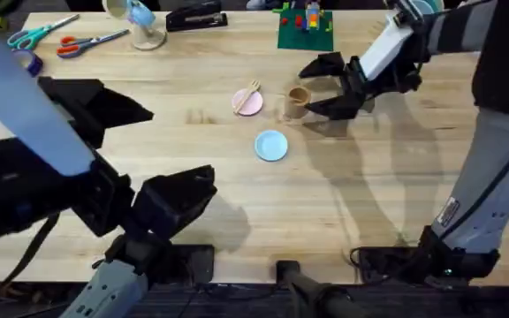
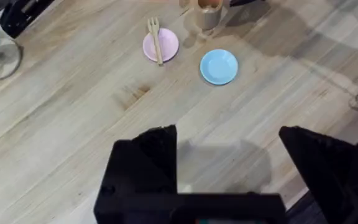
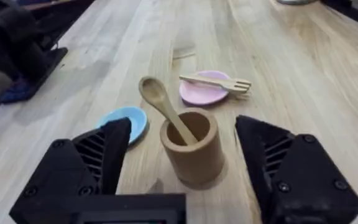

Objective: Pick up a utensil and set it on the pink plate, then put the other utensil in the container.

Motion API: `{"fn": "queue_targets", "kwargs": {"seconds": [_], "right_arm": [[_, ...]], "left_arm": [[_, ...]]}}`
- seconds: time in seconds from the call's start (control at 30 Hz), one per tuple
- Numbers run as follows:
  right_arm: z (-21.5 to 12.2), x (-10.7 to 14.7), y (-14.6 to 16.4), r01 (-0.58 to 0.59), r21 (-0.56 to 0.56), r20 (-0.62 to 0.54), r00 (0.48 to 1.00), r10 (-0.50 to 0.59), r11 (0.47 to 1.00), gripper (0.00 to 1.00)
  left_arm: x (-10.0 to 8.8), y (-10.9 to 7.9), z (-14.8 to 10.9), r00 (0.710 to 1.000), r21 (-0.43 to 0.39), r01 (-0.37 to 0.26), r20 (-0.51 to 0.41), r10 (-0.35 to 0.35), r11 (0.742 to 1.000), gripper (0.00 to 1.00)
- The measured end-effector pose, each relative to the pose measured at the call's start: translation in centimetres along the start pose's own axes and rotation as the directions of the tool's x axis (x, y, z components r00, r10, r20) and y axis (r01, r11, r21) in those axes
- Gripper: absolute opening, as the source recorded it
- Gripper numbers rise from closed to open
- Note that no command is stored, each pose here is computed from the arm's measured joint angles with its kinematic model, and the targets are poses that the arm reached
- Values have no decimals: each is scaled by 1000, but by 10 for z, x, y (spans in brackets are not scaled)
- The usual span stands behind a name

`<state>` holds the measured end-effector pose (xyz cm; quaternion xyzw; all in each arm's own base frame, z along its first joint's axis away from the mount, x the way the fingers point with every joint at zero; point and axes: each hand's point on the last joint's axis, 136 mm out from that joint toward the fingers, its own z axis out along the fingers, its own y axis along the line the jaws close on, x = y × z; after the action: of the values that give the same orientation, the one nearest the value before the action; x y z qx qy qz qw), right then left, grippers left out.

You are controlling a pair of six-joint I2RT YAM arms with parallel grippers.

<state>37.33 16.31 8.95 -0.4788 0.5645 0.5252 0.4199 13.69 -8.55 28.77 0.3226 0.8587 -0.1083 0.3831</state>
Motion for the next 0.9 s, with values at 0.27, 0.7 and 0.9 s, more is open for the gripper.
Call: {"fn": "queue_targets", "kwargs": {"seconds": [0.27, 0.7, 0.9], "right_arm": [[-22, -21, 11, 43, 19, -101, 994, -41, 999, 995], [-45, -83, 56, 188, 30, -380, 911, -162, 982, 995], [-57, -97, 72, 158, 104, -497, 864, -86, 982, 994]], "left_arm": [[0, 0, 0, 1000, 0, 0, 0, 0, 1000, 993], [0, 0, 0, 1000, 0, 0, 0, 0, 1000, 993], [0, 0, 0, 1000, 0, 0, 0, 0, 1000, 993]]}}
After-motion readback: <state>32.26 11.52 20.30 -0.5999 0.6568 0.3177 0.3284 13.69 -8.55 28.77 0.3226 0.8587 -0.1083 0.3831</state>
